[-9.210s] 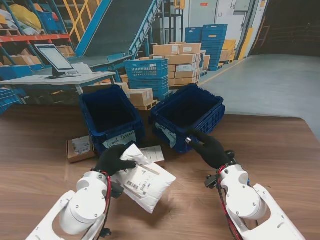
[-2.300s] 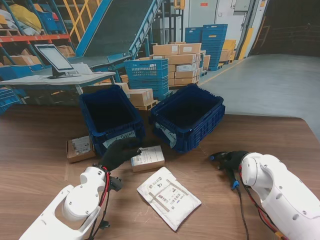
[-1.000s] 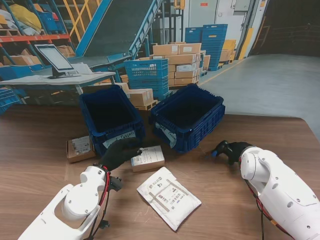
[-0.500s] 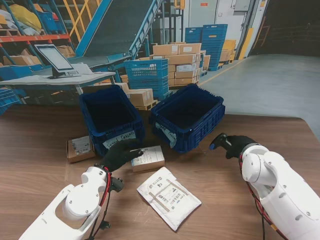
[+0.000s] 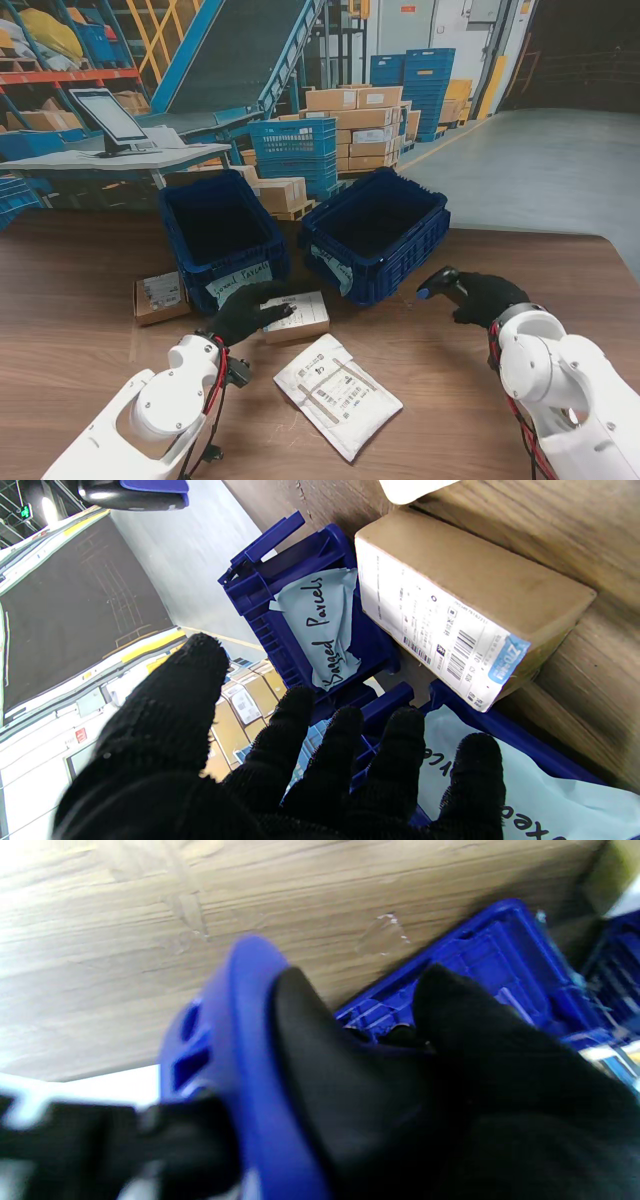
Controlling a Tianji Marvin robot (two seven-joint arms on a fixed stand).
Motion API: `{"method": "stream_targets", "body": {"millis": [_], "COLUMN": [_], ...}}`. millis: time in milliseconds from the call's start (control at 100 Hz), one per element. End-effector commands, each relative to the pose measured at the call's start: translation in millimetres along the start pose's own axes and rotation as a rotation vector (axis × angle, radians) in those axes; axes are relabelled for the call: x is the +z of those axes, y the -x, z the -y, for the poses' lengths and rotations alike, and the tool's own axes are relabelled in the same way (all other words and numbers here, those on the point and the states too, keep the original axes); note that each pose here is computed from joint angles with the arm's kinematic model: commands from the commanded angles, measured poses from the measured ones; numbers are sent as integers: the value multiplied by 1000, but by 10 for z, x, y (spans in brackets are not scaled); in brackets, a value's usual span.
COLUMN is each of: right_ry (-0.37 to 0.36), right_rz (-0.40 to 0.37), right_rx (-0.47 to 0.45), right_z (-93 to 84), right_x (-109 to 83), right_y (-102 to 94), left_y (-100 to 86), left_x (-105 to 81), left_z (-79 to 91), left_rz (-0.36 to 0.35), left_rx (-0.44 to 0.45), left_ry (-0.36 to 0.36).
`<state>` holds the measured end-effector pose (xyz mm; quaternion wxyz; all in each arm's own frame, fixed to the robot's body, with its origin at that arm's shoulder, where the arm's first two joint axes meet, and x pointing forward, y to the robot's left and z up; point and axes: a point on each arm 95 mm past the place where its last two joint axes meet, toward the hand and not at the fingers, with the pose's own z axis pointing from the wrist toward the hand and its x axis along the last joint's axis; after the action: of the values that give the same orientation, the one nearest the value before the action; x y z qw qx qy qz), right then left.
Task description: Scan and sort packages by packaging type
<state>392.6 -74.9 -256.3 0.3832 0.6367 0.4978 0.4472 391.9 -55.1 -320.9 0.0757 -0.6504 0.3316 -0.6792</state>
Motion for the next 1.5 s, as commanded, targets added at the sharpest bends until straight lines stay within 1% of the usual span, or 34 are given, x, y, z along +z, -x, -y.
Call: {"method": "stream_targets", "body": {"millis": [0,220,320,640,770,870,1130,1240,1490], "right_ry": [-1,27,27,15,3,1,-37,-69,-147], "right_rz": [-39,-105,-133,-262,-352,-415,-546,-609,-697], "right_rx": [11,17,14,51,54,36,32,21,11], "right_z": [31,78,112,260,296,317,397,414,477], "right_x": [-81,-292,-369,-524,-541,-542,-493,-469,-424], "right_y": [-90,-168,-187,-292,-337,-372,-412,-405,-373], "left_y": [-48,-81,-88,-101,-103,-104,-105,-102,-101], "left_x": [-5,-15,-16,-9,-9,-9,-8,-9,-10], "left_z": [-56,-84,-95,-135,-142,-145,-147,-144,-147], "left_rz": [-8,-12,-12,-21,-23,-24,-27,-27,-29], "left_rx": [-3,13,15,18,19,19,18,18,16], "left_ry": [26,33,33,39,41,40,38,37,36]}}
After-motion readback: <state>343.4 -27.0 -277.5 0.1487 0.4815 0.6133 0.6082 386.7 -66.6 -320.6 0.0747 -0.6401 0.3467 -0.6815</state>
